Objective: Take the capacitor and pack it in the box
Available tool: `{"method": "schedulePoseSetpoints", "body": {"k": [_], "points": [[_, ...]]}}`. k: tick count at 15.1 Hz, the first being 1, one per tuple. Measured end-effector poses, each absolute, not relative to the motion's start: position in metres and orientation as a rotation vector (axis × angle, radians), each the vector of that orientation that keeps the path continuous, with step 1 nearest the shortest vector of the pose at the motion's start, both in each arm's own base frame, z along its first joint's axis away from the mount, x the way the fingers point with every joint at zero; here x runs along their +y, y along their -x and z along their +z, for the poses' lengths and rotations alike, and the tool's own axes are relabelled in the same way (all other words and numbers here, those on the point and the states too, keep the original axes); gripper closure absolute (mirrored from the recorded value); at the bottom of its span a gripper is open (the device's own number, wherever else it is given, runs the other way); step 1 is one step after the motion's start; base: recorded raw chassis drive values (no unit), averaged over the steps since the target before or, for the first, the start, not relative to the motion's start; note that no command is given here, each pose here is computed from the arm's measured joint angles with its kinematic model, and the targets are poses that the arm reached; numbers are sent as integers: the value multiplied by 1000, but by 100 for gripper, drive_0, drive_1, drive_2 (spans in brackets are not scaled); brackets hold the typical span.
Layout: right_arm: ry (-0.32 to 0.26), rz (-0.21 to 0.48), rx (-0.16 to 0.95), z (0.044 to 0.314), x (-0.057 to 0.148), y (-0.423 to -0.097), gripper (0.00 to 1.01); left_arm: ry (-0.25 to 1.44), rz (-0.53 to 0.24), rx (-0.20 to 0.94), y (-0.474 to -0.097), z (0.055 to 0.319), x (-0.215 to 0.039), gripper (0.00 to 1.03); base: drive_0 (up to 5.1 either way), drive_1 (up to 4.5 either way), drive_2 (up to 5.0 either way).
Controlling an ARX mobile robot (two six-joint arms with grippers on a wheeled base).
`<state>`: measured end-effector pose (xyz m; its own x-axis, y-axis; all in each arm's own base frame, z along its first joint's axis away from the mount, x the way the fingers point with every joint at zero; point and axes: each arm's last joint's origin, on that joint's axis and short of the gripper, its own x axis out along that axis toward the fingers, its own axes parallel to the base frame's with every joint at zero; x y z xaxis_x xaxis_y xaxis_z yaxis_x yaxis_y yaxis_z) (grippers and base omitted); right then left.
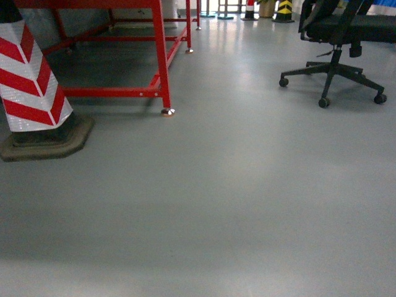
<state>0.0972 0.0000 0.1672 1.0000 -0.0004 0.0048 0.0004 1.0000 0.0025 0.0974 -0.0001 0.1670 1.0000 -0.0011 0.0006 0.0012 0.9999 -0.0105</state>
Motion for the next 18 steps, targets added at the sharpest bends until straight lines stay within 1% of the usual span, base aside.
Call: {"method": "schedulePoseSetpoints", "body": {"k": [18], "points": [[-2, 0, -7, 167, 0, -97, 3, 11, 0, -4, -97, 167, 0, 59, -502, 239, 239]]}}
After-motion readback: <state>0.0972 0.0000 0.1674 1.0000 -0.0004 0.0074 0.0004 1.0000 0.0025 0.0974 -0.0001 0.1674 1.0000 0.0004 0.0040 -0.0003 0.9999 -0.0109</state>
